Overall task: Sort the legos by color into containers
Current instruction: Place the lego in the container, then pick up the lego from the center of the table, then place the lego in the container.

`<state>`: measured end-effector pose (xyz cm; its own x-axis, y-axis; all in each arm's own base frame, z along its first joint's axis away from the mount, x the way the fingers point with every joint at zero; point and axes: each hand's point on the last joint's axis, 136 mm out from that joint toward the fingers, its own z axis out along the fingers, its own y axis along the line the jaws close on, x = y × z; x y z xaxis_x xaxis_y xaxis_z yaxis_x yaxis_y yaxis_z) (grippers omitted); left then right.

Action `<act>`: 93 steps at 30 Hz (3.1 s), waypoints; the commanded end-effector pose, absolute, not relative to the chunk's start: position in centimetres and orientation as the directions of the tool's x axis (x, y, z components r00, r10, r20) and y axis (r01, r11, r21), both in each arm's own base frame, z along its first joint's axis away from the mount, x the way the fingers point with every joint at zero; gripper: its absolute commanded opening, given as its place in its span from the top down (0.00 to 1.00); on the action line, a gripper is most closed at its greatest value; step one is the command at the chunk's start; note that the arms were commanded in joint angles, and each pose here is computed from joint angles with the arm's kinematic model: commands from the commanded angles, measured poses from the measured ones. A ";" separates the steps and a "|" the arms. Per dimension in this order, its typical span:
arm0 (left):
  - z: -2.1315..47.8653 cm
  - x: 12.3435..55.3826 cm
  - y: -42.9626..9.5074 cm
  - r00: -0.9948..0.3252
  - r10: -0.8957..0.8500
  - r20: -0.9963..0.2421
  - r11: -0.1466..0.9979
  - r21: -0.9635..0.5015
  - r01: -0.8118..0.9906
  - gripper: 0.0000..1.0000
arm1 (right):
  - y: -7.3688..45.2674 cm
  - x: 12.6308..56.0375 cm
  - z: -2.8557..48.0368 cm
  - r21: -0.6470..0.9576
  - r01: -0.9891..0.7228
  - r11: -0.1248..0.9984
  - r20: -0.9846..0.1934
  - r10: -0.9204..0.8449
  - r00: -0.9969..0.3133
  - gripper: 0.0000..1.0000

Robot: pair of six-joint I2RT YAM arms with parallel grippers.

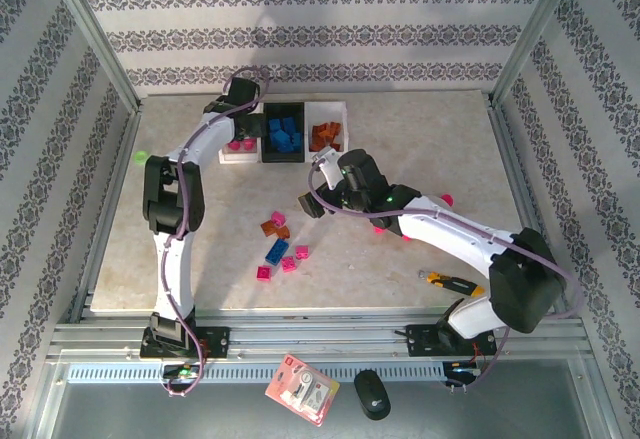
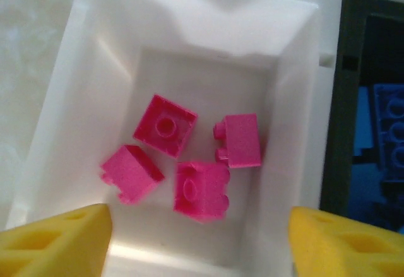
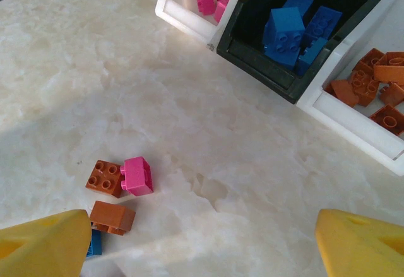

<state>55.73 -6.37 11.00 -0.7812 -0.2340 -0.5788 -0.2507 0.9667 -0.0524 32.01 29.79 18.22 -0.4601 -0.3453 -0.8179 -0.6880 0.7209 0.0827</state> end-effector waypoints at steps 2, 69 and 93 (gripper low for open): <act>14.6 52.4 -7.2 -0.787 -0.177 -0.591 0.983 -0.065 -0.172 0.08 | 28.9 31.3 17.8 0.075 -0.679 0.731 -0.810 -0.352 -0.469 0.08; 10.3 37.8 -15.6 -0.864 0.400 -0.307 0.917 0.142 0.373 0.69 | 28.6 29.8 18.9 0.148 -0.683 0.715 -0.825 -0.291 -0.484 0.07; 12.2 56.5 -6.3 -0.824 -0.132 -0.551 0.990 -0.033 -0.136 0.67 | 30.7 32.2 19.7 0.124 -0.697 0.706 -0.848 -0.290 -0.444 0.02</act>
